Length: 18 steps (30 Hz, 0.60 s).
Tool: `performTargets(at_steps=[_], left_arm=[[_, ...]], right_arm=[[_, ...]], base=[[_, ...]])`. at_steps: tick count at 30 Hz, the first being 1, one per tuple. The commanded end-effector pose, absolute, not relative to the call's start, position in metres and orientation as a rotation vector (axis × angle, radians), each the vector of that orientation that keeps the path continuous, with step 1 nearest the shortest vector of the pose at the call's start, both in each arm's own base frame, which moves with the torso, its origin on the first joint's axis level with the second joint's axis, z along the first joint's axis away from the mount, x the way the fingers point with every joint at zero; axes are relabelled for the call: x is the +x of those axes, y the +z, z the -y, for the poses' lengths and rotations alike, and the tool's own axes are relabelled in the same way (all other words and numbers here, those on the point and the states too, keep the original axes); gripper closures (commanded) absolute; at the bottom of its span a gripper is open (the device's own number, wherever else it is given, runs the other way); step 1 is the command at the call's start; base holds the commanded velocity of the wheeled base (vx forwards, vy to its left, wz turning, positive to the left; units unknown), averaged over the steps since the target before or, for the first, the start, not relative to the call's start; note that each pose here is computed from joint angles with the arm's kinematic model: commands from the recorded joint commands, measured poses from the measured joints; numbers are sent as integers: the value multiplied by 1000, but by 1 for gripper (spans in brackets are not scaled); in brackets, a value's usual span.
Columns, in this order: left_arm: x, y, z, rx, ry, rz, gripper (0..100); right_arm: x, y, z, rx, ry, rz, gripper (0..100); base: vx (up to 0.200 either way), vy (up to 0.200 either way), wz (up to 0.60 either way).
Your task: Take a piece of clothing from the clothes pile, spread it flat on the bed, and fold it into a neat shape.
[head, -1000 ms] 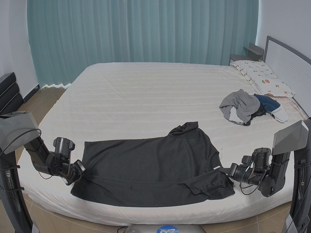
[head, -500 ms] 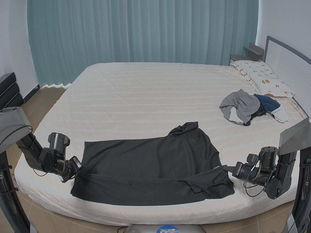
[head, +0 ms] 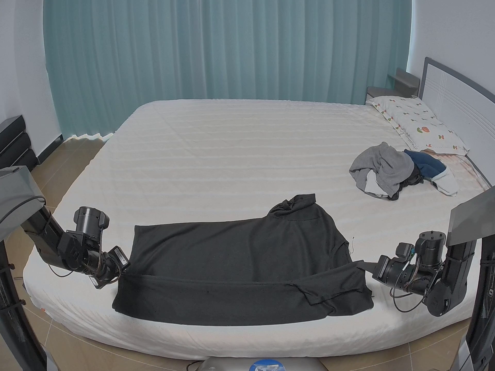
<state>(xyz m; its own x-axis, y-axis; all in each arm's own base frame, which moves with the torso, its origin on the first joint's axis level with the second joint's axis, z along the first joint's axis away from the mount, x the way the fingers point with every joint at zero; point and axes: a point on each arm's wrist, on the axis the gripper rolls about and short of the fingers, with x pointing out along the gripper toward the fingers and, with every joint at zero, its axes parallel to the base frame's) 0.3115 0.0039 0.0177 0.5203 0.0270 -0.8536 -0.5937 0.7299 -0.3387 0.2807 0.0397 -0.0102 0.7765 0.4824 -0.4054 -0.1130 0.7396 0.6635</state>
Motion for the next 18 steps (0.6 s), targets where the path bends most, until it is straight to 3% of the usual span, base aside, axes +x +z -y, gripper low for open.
performTargets(at_steps=[1,18], left_arm=[[319,-4,-4,-668,431,-1011,100],[329,-13,-3,-666,435,-1019,100]], right_arm=[[292,-28,-44,661,345,-618,100],[307,-54,-49,659,343,-641,100]], base=[[0,0,0],[0,0,0]])
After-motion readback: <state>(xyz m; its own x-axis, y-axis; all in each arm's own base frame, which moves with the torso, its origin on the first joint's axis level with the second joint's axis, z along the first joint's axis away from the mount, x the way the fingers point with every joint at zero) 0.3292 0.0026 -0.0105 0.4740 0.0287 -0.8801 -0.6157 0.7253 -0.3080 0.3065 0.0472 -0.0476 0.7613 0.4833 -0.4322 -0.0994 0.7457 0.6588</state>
